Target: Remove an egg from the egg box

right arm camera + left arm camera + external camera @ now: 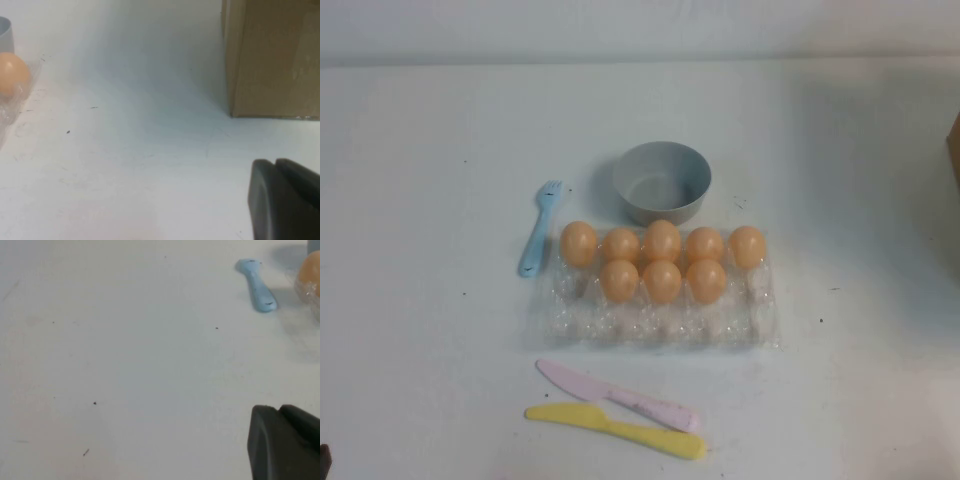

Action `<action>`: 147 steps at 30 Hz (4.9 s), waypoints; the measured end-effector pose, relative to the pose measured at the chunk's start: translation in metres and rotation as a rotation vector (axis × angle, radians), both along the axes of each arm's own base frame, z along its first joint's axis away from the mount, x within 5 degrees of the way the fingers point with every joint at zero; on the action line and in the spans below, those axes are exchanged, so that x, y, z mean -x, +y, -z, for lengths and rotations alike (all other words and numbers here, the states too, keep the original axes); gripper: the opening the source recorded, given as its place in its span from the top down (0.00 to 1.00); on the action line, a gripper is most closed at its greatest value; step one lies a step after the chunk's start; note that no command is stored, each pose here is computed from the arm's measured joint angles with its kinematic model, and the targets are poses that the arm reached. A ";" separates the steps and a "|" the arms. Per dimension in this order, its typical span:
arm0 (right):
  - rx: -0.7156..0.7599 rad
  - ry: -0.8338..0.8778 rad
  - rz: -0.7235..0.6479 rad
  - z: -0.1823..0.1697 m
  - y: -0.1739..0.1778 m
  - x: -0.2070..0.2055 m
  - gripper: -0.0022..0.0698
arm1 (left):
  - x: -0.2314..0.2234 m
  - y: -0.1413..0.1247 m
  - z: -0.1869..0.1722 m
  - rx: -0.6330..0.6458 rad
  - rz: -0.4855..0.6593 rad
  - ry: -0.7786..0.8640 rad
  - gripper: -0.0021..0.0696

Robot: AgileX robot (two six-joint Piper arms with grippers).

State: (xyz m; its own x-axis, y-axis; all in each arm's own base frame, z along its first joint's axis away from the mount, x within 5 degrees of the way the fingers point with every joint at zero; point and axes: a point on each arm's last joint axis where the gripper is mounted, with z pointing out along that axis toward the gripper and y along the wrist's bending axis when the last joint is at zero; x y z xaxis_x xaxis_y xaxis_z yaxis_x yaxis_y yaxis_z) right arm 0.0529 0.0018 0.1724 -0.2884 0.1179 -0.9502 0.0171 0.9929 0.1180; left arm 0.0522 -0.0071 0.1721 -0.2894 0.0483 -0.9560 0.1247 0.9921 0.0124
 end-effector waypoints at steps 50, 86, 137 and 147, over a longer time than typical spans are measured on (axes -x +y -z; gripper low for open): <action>0.000 -0.002 0.000 0.000 0.000 0.000 0.99 | -0.003 0.008 -0.011 -0.324 -0.011 -0.152 0.98; 0.000 -0.002 0.000 0.000 0.000 0.000 0.99 | -0.018 -0.015 -0.116 0.242 0.110 -0.002 0.98; 0.000 -0.002 0.000 0.000 0.000 0.000 0.99 | -0.260 -0.164 -0.143 -1.070 0.852 0.339 0.36; 0.000 -0.002 0.000 0.000 0.000 0.000 0.99 | -0.279 -0.175 -0.100 -1.142 0.995 0.384 0.37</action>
